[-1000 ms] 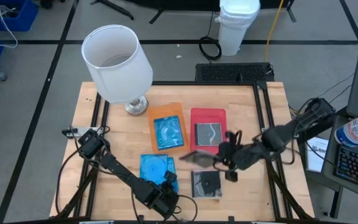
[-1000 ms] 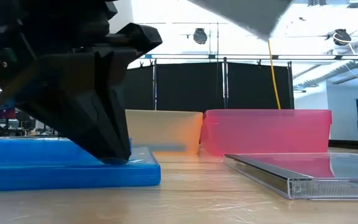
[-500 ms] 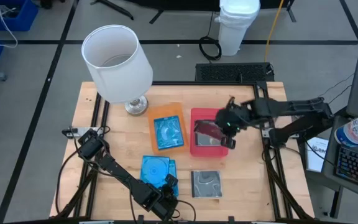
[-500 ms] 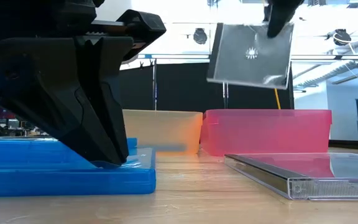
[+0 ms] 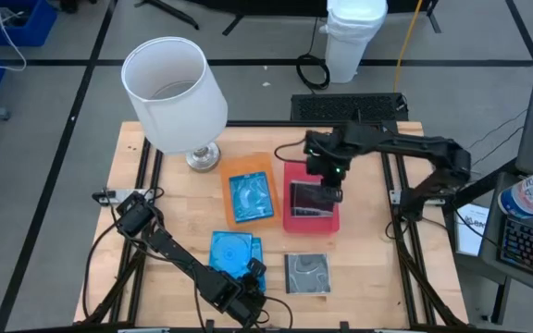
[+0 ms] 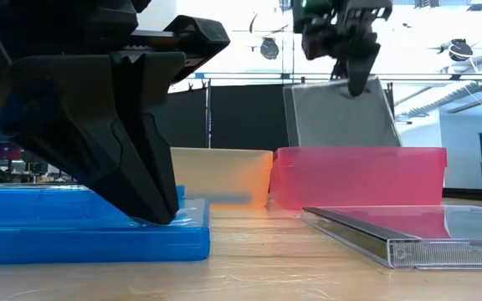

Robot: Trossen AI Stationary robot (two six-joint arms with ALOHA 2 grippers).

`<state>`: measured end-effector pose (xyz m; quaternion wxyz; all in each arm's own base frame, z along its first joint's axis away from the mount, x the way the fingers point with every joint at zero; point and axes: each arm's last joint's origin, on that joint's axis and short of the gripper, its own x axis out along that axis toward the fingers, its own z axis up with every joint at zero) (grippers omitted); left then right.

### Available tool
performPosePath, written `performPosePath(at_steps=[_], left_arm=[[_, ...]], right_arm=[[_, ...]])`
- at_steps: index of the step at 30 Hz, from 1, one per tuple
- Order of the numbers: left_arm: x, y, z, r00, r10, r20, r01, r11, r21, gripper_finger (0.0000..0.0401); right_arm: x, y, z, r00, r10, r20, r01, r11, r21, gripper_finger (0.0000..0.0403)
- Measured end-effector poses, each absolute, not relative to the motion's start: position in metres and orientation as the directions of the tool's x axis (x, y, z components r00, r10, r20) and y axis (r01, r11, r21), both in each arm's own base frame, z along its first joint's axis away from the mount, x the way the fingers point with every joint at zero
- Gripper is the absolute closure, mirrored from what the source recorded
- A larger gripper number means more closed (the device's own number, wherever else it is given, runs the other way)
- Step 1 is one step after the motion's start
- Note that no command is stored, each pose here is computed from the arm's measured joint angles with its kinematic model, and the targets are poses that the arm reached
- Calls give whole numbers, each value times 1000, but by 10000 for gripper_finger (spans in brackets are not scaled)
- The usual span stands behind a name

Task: Pick & place jewel cases by type
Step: Put the black CD case into the pink bin

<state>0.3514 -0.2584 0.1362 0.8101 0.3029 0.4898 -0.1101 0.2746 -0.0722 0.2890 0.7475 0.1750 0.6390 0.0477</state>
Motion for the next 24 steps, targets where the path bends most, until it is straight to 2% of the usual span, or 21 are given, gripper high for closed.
performPosePath(at_steps=[14, 19, 24], left_arm=[[356, -250, 136, 488, 142, -861, 450, 804, 388, 366], [359, -246, 136, 486, 147, -861, 427, 821, 381, 366], [359, -246, 136, 486, 148, -861, 426, 821, 381, 366]], right_arm=[[298, -111, 229, 50, 433, -900, 133, 890, 435, 386], [300, -120, 221, 48, 399, -916, 170, 900, 402, 381], [297, -121, 222, 8, 331, -944, 186, 927, 327, 353]])
